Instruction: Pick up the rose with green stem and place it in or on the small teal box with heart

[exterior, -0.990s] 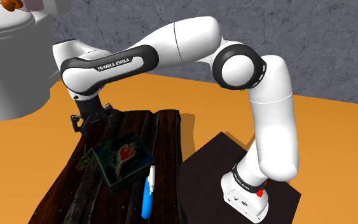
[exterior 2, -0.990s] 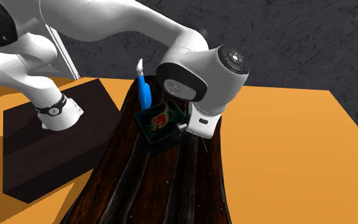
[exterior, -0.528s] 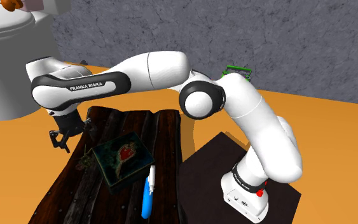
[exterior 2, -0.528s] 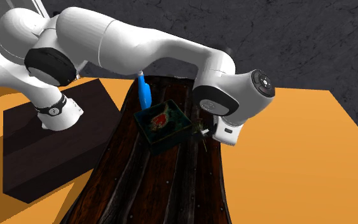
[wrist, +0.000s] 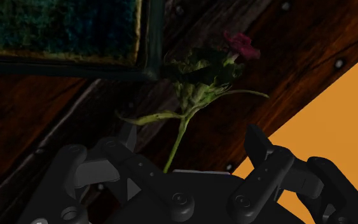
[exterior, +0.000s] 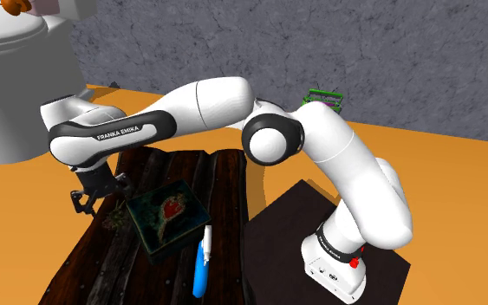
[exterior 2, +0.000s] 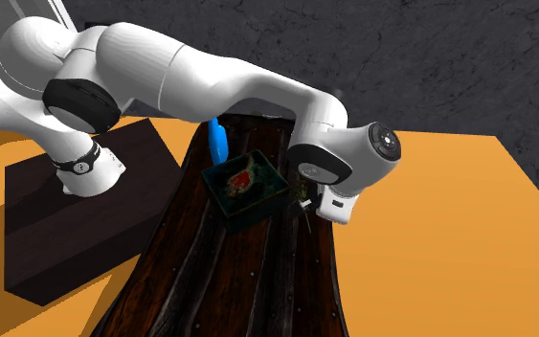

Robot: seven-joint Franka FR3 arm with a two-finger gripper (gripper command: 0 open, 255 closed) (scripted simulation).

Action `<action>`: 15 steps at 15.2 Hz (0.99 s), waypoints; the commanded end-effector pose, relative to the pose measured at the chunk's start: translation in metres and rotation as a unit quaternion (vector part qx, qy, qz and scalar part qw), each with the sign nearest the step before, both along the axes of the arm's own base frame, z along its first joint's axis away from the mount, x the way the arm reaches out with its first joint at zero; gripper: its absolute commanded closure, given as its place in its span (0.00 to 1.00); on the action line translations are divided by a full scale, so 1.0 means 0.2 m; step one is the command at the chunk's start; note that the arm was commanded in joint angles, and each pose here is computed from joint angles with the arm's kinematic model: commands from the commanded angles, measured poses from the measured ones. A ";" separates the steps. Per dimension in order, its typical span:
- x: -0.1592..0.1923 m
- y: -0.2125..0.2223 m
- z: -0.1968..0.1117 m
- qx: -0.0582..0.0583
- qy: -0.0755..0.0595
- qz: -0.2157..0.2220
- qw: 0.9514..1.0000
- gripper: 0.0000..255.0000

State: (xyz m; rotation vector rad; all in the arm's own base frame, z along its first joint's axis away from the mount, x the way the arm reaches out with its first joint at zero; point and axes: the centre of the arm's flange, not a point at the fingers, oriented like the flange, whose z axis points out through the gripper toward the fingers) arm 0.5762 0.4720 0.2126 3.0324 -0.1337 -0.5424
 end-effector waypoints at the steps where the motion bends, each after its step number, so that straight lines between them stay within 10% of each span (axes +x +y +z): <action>1: -0.01 0.00 -0.02 0.000 0.000 0.000 1.000 0.00; 7: -0.01 0.00 -0.02 0.000 0.000 0.000 1.000 0.00; 8: -0.01 0.00 -0.02 0.000 0.000 0.000 1.000 1.00; 15: -0.01 0.00 -0.02 0.000 0.000 0.000 1.000 1.00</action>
